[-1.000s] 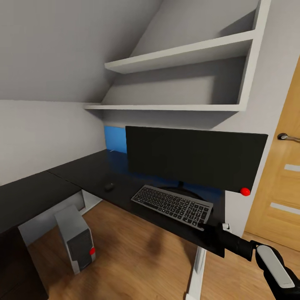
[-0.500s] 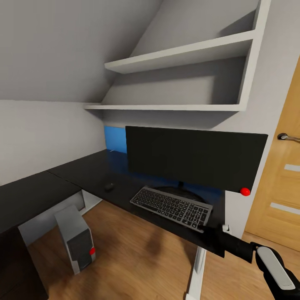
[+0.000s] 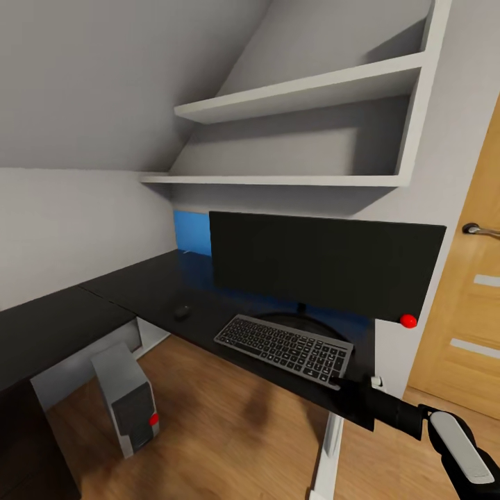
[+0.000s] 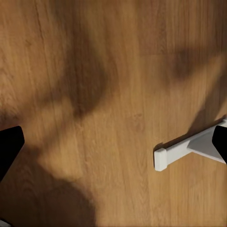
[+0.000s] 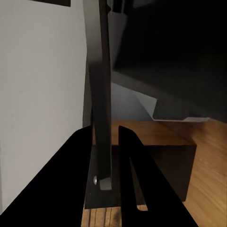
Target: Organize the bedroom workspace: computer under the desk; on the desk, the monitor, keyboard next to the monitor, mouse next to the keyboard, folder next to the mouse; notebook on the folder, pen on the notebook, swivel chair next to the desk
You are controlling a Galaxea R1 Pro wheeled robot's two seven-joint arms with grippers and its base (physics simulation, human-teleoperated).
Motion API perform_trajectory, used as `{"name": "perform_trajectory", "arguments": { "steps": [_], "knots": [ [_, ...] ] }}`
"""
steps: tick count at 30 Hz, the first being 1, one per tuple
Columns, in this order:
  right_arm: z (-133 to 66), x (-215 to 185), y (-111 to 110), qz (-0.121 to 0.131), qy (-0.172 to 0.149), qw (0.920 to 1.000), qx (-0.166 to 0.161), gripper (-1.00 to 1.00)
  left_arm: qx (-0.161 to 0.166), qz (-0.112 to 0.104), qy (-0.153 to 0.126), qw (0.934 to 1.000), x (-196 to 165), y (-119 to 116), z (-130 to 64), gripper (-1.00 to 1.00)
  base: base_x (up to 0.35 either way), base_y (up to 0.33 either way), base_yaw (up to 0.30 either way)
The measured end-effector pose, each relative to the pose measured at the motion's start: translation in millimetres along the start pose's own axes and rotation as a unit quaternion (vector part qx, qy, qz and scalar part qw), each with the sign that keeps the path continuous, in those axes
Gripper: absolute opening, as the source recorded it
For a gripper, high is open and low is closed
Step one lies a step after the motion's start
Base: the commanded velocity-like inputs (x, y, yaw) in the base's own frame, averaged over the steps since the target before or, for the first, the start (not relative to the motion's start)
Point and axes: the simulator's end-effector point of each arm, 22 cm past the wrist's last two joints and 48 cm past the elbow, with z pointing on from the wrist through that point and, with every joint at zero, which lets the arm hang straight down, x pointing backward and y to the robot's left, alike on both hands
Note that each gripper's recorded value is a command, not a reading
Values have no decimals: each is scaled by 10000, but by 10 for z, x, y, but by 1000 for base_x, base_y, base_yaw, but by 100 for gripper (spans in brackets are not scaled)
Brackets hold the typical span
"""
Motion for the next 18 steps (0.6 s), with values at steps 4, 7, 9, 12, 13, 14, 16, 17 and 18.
{"name": "perform_trajectory", "arguments": {
  "steps": [4,7,9,12,13,14,16,17,18],
  "knots": [
    [-20,-25,66,-10,-4,10000,18,-100,-33,-1,0,10000,-19,-32,-56,100,0,0,0],
    [-45,-48,88,-3,-9,10000,60,-100,-36,-1,1,10000,-33,-65,-98,100,0,0,0],
    [-83,-74,63,43,-18,9999,121,-100,-38,-1,1,10000,-43,-87,-126,100,0,0,0],
    [-131,-114,81,86,-37,9999,143,-100,-36,-1,1,10000,-56,-122,-168,100,0,0,0],
    [-140,-119,90,80,-34,9998,153,-100,-36,-1,1,10000,-61,-133,-182,100,0,0,0],
    [-145,-120,100,69,-25,9998,159,-100,-36,-1,1,10000,-65,-144,-195,100,0,0,0],
    [-145,-118,109,73,-19,9999,134,-100,-32,0,1,10000,-65,-146,-196,100,0,0,0],
    [-148,-119,108,72,-18,9999,131,-100,-17,-3,1,10000,-65,-153,-196,100,0,0,0],
    [-150,-119,105,69,-17,9999,134,-100,-11,-3,1,10000,-65,-155,-196,100,0,0,0]
  ]
}}
